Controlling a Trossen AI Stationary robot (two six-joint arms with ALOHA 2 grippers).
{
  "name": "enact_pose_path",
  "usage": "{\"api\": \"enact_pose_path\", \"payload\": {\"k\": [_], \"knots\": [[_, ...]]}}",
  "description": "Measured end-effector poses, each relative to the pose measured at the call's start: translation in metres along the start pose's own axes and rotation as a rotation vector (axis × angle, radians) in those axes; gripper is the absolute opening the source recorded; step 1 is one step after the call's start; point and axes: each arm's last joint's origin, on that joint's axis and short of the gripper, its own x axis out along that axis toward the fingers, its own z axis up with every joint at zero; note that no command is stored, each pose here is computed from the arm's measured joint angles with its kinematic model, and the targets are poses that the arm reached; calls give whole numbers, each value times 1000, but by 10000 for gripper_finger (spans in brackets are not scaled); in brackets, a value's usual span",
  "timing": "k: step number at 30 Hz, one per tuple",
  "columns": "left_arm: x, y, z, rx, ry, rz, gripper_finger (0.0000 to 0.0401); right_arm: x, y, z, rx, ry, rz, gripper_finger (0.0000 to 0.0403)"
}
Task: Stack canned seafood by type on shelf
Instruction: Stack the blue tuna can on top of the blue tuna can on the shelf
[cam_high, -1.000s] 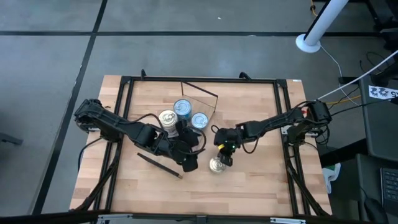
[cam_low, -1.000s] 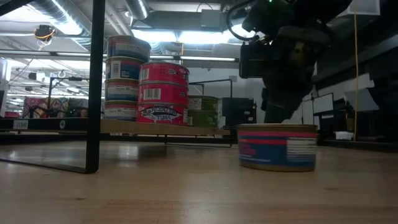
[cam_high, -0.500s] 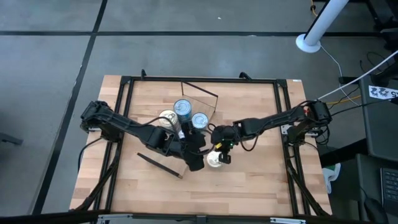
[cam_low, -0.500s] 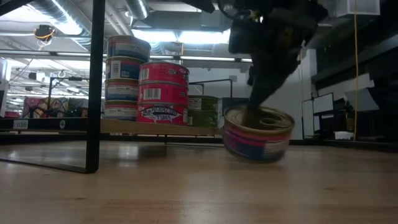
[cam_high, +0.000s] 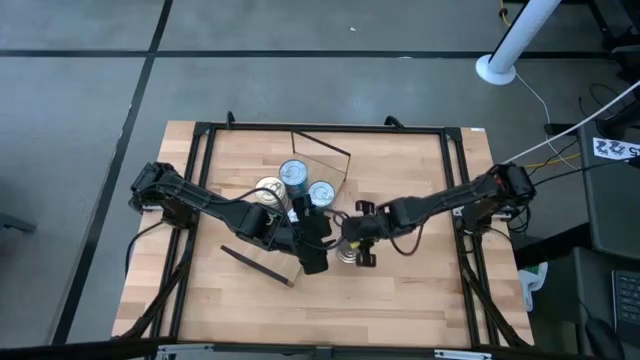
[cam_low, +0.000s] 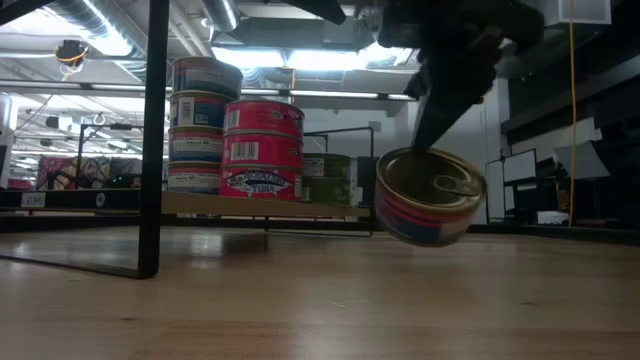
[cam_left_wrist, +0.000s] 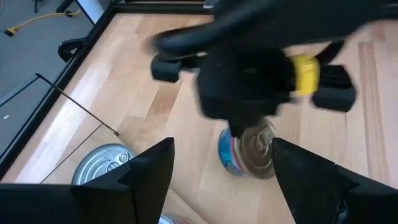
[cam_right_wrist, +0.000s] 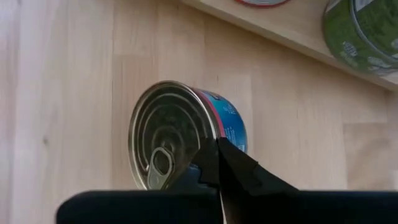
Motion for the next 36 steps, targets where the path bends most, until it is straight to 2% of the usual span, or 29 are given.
{"api": "enact_pose_path", "payload": {"k": [11,16,25,36], "knots": [[0,1,-2,29,19,6,263,-9,44,-14,-126,-100,-290,1],[0,1,-2,77,19,6,263,-13,61,-21,-180,-166,-405,0],[0,1,-2,132,18,5,263,4,76,-45,-268,-202,-559,0],[0,1,-2,134,16,5,263,34,84,-64,-340,-160,-612,0]]}}
